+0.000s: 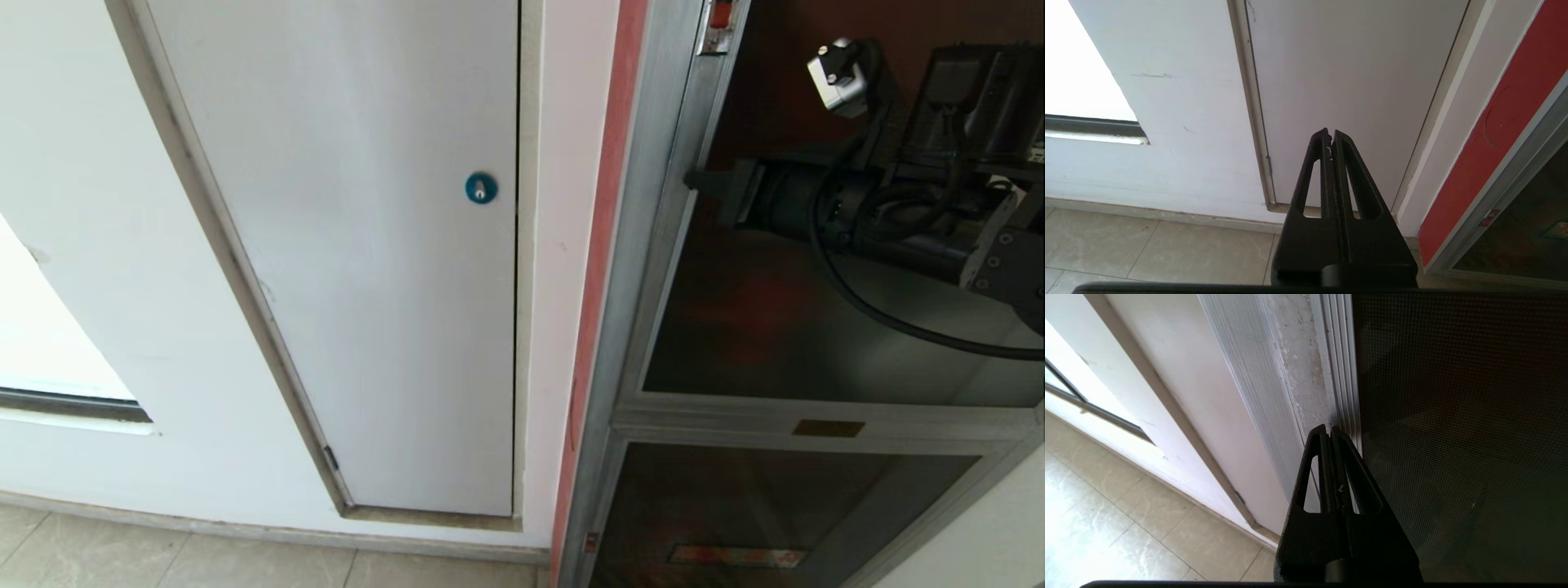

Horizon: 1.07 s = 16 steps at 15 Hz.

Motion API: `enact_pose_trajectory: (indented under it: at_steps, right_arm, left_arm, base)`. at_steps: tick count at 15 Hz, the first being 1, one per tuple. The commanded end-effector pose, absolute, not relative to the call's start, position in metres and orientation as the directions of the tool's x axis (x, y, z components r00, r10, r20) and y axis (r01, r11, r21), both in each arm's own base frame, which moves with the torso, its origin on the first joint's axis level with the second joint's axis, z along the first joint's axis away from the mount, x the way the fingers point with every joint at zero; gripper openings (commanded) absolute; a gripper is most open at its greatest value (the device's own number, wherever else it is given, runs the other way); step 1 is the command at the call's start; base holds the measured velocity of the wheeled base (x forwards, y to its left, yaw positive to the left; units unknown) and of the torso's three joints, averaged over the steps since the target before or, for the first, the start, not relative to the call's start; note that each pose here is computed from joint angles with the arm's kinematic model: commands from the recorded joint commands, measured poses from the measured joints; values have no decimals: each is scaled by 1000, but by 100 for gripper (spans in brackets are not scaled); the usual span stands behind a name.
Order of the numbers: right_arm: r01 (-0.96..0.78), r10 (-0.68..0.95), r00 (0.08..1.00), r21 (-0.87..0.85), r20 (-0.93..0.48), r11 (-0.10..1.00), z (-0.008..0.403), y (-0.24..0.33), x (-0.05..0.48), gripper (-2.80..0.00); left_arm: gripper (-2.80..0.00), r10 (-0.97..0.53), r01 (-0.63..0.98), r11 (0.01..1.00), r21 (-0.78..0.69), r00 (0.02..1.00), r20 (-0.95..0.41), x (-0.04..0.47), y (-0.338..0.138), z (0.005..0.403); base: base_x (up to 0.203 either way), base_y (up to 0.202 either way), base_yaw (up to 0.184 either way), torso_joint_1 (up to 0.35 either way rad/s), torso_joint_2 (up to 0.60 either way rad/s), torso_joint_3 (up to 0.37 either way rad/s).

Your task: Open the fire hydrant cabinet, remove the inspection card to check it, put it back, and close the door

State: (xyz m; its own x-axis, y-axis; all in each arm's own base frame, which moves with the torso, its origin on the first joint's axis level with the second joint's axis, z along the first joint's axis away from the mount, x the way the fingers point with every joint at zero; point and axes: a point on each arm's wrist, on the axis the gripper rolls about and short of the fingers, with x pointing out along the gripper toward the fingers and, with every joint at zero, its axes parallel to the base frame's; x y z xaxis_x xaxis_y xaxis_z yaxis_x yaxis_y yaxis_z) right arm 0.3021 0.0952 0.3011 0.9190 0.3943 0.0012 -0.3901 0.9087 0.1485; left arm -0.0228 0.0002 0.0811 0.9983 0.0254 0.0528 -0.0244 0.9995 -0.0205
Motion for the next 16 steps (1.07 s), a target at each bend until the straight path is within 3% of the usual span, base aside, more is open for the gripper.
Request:
enact_pose_trajectory:
  at_steps: [1, 16]
  right_arm:
    - [-408, 409, 912, 146, 30, 901, 310, 95, 290, -280]
    - [-524, 509, 851, 151, 126, 838, 349, 108, 232, -280]
  left_arm:
    - [-280, 26, -25, 999, -21, 999, 35, -21, 0, 76]
    - [-280, 26, -25, 999, -21, 999, 35, -21, 0, 76]
  base:
    - [0, 0, 0, 0, 0, 0]
    - [0, 0, 0, 0, 0, 0]
